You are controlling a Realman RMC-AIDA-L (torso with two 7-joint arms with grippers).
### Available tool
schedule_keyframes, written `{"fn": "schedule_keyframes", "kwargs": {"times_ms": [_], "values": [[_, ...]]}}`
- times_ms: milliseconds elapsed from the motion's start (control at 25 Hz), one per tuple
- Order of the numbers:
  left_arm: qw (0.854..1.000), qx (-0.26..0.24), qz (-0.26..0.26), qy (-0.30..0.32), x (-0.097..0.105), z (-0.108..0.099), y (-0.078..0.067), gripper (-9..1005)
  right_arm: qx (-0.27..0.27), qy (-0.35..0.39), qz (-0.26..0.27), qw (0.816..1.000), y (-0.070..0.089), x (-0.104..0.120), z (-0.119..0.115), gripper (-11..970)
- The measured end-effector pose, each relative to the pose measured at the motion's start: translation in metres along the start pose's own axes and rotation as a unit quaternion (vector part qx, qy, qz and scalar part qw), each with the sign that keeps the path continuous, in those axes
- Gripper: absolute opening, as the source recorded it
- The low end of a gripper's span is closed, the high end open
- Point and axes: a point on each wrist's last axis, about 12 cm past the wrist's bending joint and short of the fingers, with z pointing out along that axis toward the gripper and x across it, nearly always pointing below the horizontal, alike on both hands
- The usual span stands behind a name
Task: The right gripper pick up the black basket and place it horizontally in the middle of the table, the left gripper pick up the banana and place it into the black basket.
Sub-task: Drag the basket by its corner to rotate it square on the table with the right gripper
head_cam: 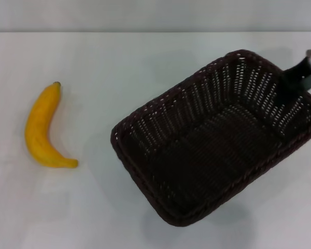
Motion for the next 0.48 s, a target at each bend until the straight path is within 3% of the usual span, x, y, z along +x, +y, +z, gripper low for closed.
{"fn": "schedule_keyframes", "kwargs": {"times_ms": [280,480], "values": [[1.0,-0.001,-0.004,0.007,0.003,0.005,-0.002,854,-0.052,-0.035,0.092,0.994,-0.02,0.032,-0.011,149],[1.0,-0.015,-0.005,0.008,0.004,0.013,0.0,854,-0.086,-0.049,0.139,0.985,-0.026,0.051,-0.002,140]]}}
